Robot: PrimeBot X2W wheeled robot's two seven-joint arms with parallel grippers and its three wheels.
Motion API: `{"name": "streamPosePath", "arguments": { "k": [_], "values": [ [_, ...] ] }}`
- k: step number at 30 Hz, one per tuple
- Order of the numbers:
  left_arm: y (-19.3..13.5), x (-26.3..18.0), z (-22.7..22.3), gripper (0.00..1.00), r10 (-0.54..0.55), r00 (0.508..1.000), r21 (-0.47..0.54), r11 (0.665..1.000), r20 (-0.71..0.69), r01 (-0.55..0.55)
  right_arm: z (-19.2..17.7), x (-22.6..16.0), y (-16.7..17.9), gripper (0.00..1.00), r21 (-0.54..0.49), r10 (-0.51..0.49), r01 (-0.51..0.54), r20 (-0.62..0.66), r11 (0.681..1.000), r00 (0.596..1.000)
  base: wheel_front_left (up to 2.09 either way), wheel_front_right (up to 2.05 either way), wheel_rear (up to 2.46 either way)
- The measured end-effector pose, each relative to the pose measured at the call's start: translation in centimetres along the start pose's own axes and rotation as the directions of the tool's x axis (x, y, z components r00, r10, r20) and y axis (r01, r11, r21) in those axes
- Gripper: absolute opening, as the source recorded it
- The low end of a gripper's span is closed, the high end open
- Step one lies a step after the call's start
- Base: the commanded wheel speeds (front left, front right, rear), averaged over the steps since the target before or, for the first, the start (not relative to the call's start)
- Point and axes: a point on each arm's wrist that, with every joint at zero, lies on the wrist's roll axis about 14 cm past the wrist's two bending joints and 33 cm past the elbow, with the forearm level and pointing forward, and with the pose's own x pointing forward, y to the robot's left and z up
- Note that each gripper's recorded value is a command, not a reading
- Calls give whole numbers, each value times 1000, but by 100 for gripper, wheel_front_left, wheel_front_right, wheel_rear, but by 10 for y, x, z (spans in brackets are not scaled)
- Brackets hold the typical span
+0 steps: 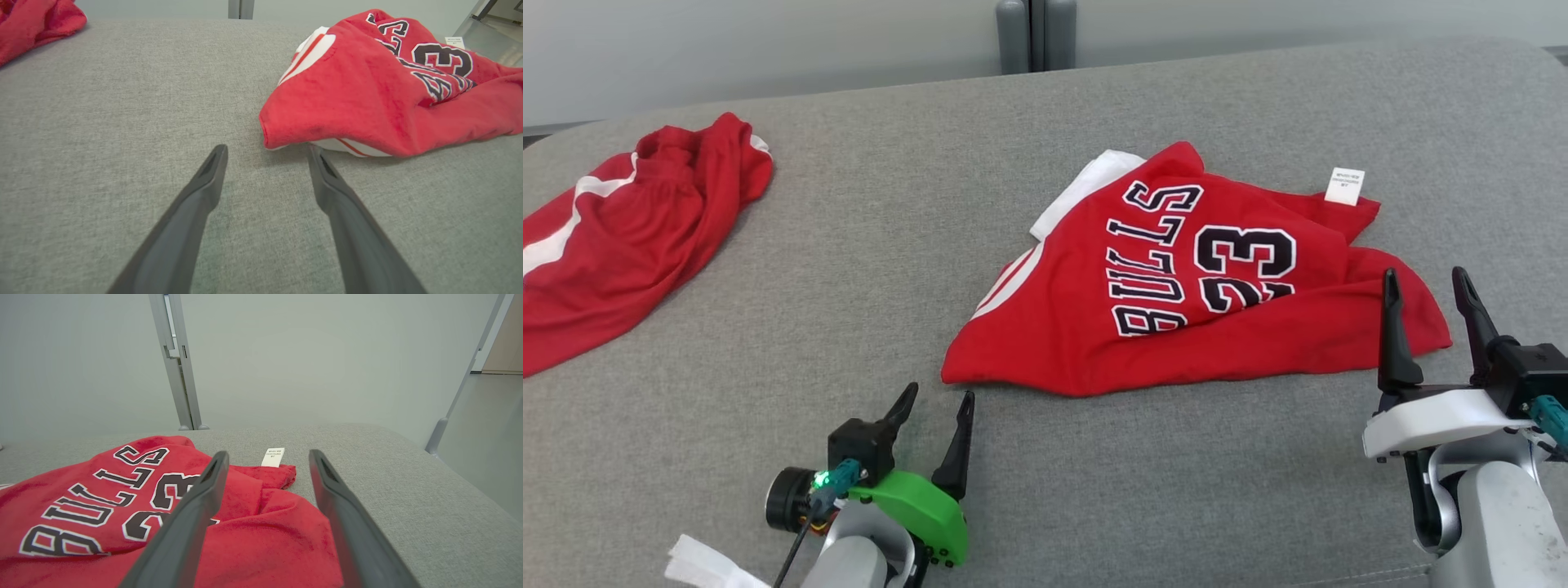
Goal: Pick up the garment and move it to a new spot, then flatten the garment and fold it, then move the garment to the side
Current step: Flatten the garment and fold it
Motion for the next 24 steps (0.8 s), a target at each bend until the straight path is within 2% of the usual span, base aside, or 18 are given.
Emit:
{"name": "streamPosePath", "arguments": {
  "k": [4,8,9,11,17,24],
  "values": [
    [-1,15,-9,100,-18,999,10,1000,-47,18,-3,-3,-6,100,-1,-14,14,-9,1000,1000,0,0,0],
    [-7,31,-2,100,-46,998,10,999,-33,47,-7,-6,-17,100,-5,-45,45,-20,999,999,0,0,0],
    [-10,34,1,47,-56,998,10,998,-24,56,-8,-7,-19,100,-7,-51,51,-23,999,998,0,0,0],
    [-17,39,8,0,-80,997,15,997,-2,80,-10,-8,-22,100,-9,-59,59,-29,998,998,0,0,0],
    [-27,40,51,0,-109,984,29,994,143,106,-10,-7,-24,100,2,-66,66,-27,998,997,0,0,0],
    [-26,8,85,0,-99,956,78,994,275,80,-3,-2,-14,100,19,-44,44,-5,999,999,0,0,0]
  ]
}}
